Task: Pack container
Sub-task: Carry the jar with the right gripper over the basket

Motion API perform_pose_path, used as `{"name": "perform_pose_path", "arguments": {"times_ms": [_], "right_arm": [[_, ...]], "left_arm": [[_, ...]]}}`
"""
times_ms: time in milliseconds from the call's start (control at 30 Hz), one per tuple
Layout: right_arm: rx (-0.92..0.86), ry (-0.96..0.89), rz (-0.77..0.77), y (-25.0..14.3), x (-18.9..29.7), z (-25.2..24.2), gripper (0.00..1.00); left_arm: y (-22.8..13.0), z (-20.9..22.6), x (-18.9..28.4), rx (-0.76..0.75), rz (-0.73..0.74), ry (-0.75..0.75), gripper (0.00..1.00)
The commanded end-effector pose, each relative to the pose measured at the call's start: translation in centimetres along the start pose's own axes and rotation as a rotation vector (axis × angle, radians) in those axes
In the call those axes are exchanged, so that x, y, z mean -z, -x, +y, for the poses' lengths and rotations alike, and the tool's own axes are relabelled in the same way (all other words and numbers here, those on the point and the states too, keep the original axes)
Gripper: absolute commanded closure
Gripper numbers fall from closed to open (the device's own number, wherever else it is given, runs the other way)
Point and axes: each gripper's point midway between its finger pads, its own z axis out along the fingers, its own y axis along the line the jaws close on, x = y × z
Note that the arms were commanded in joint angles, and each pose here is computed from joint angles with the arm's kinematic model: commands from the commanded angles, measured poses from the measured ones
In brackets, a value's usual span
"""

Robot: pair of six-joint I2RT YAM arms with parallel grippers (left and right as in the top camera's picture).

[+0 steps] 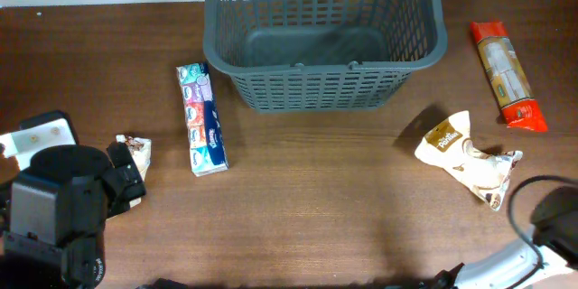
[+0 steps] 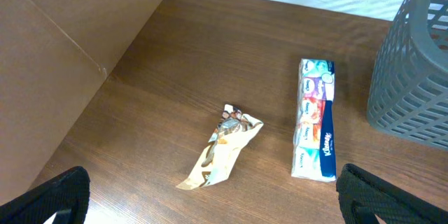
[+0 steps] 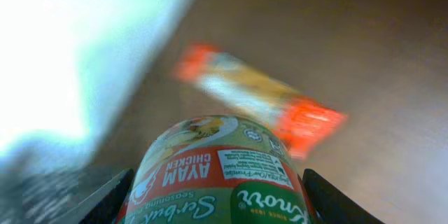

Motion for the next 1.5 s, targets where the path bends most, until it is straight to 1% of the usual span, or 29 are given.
{"name": "perform_pose_path", "arguments": {"times_ms": [0,33,133,233,300,400,467,600,733,833,1067,1200,1300,1467], "right_arm": [[0.211,0.245,-0.030,-3.0,4.2,10.7,0.96],[0.294,0.293,-0.033,-4.2,4.6,13.4,0.96],[0.524,0.404,-0.026,-8.1,5.0,19.2,0.96],[0.748,0.484,-0.008,-12.9,5.3,23.8,0.96],[0.816,0.444,-0.026,-14.8,5.1,25.2,0.96],[0.873,0.323,-0.100,-15.9,4.9,26.1,0.96],[0.892,0.295,-0.120,-16.5,5.0,26.5,0.96],[0.899,0.339,-0.104,-18.6,5.3,28.1,0.96],[0.908,0.344,-0.077,-19.7,4.0,28.9,0.96],[0.911,0.316,-0.029,-20.7,1.2,29.0,0.96],[0.805,0.244,0.084,-22.9,-5.7,28.7,0.96],[0.815,0.198,0.146,-24.3,-9.1,27.9,0.96],[0.816,0.172,0.179,-25.1,-10.5,27.3,0.96],[0.800,0.139,0.219,-25.8,-11.6,26.4,0.96]], "left_arm": [[-0.1,-0.1,-0.2,0.012,0.009,0.000,0.00],[-0.1,-0.1,-0.2,0.012,0.009,0.000,0.00],[-0.1,-0.1,-0.2,0.012,0.010,0.000,0.00],[-0.1,-0.1,-0.2,0.012,0.009,0.000,0.01],[-0.1,-0.1,-0.2,0.012,0.009,0.000,0.00],[-0.1,-0.1,-0.2,0.012,0.009,0.000,0.00],[-0.1,-0.1,-0.2,0.012,0.009,0.000,0.00],[-0.1,-0.1,-0.2,0.012,0.009,0.000,0.00],[-0.1,-0.1,-0.2,0.012,0.009,0.000,0.00],[-0.1,-0.1,-0.2,0.012,0.009,0.000,0.00],[-0.1,-0.1,-0.2,0.012,0.009,0.000,0.00],[-0.1,-0.1,-0.2,0.012,0.009,0.000,0.00],[-0.2,-0.1,-0.2,0.012,0.010,0.000,0.00],[-0.2,-0.1,-0.2,0.012,0.010,0.001,0.00]]}}
